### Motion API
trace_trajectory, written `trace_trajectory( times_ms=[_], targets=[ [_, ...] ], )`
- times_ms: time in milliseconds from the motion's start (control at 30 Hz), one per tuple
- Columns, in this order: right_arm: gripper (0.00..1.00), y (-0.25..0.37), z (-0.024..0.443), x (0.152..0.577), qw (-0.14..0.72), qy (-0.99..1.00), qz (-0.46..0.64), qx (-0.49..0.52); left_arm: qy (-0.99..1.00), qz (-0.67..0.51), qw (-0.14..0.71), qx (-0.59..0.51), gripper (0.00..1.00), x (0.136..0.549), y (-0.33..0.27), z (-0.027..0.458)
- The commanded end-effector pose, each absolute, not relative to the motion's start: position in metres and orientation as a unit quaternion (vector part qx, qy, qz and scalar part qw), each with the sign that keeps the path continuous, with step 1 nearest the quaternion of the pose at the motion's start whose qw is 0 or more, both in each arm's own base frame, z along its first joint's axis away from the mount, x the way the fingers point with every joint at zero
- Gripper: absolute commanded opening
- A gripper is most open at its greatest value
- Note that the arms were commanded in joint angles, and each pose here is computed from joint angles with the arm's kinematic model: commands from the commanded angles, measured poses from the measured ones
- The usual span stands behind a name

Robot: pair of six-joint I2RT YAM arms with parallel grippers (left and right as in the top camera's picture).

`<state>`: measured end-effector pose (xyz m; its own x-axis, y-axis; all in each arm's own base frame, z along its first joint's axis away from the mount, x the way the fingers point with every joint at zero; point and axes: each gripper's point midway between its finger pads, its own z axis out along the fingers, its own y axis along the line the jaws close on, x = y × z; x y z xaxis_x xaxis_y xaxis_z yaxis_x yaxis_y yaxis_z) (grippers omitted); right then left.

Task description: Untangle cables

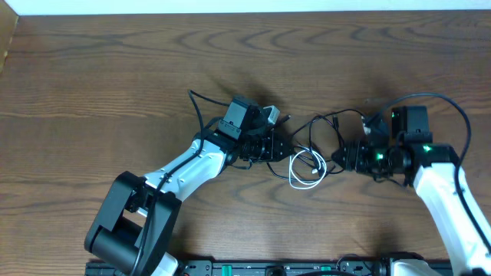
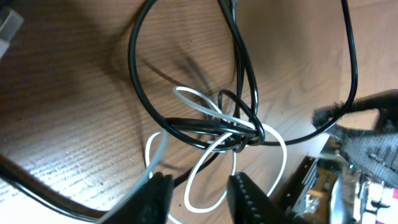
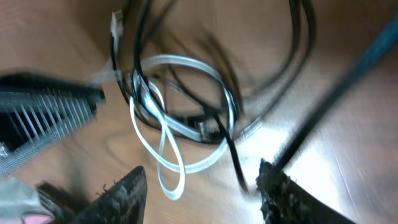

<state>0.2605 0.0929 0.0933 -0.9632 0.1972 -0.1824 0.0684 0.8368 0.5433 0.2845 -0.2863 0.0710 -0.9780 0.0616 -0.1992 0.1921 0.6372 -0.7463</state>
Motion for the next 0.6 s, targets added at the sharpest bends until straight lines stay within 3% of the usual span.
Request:
trace_trajectory(
  times_ms=[0, 100, 333, 567],
  targets=[
    [0.56, 0.087, 0.100, 0.249, 0.126, 0.962, 0.238, 0.050, 0.908, -0.404, 0.082, 0.072, 0.44, 0.284, -0.284, 0.063],
    [0.60, 0.095, 0.099, 0.242, 0.118, 0.964, 0.236, 0.017, 0.917, -0.381, 0.096, 0.072, 0.50, 0.287, -0.283, 0.058],
    [0.61, 0.115, 0.101, 0.250, 0.158, 0.960, 0.215, -0.083, 0.916, -0.372, 0.102, 0.111, 0.50, 0.276, -0.295, 0.056],
    [0.52, 0.126, 0.109, 0.268, 0.201, 0.951, 0.216, -0.090, 0.916, -0.371, 0.094, 0.124, 0.50, 0.267, -0.302, 0.053]
  ],
)
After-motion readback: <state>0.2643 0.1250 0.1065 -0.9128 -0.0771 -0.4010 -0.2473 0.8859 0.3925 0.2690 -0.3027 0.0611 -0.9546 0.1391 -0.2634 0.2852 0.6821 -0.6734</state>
